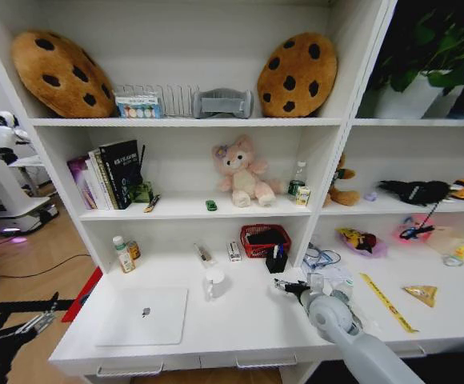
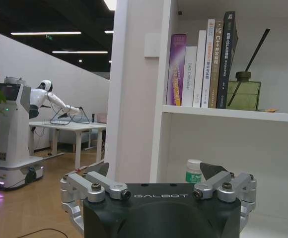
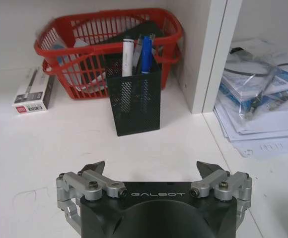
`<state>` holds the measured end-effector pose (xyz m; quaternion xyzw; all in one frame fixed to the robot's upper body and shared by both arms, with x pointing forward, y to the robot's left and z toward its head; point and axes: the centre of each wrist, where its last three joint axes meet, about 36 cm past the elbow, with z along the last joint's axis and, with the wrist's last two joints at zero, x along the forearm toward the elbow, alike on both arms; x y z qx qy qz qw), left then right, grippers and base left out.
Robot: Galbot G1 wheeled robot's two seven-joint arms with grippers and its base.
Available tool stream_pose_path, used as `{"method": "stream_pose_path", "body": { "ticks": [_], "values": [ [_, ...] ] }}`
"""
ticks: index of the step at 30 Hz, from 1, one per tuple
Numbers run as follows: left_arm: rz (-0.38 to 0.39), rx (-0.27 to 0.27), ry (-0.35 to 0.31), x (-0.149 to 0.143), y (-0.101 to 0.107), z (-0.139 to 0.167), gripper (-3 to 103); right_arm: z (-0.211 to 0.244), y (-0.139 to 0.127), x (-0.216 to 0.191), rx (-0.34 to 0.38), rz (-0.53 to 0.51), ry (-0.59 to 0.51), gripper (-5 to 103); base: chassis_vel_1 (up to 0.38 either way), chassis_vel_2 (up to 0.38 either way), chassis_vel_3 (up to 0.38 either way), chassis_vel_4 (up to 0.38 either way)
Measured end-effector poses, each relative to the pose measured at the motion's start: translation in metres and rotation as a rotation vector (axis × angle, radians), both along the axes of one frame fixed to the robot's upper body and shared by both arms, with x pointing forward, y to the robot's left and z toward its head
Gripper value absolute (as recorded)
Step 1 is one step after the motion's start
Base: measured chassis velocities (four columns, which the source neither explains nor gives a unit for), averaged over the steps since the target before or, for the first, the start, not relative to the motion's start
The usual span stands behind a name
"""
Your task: Organize the objects on the table.
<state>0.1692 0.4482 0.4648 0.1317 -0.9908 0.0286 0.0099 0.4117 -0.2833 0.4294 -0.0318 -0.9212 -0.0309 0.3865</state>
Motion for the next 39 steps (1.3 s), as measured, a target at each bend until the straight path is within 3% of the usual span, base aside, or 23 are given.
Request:
{"method": "stream_pose_path", "body": {
  "ticks": [4,15,18,23,24,27,35,39],
  "values": [
    [0.0,0.0,0.0,0.0,0.0,0.0,100,0.004,-0.008,0.003,0.021,-0.04,0.086,100,0.0,0.0,0.0,0.0],
    [0.0,0.0,0.0,0.0,0.0,0.0,100,-0.004,-0.024,0.011,0.096,-0.103,0.127,103,0.0,0.0,0.0,0.0],
    [0.0,0.0,0.0,0.0,0.0,0.0,100,-0.006,-0.027,0.014,0.1,-0.112,0.13,97,0.0,0.0,0.0,0.0],
    [0.0,0.0,0.0,0.0,0.0,0.0,100,-0.01,-0.029,0.016,0.093,-0.112,0.135,76,0.0,0.0,0.0,0.0],
    [0.0,0.0,0.0,0.0,0.0,0.0,100,-0.01,-0.029,0.016,0.093,-0.112,0.135,76,0.0,0.0,0.0,0.0],
    [0.0,0.0,0.0,0.0,0.0,0.0,100,-0.013,-0.026,0.011,0.076,-0.109,0.144,60,0.0,0.0,0.0,0.0],
    [0.0,0.0,0.0,0.0,0.0,0.0,100,-0.022,-0.021,-0.003,0.057,-0.115,0.168,38,0.0,0.0,0.0,0.0],
    [0.0,0.0,0.0,0.0,0.0,0.0,100,-0.022,-0.022,-0.002,0.054,-0.117,0.164,17,0.0,0.0,0.0,0.0]
  ]
}}
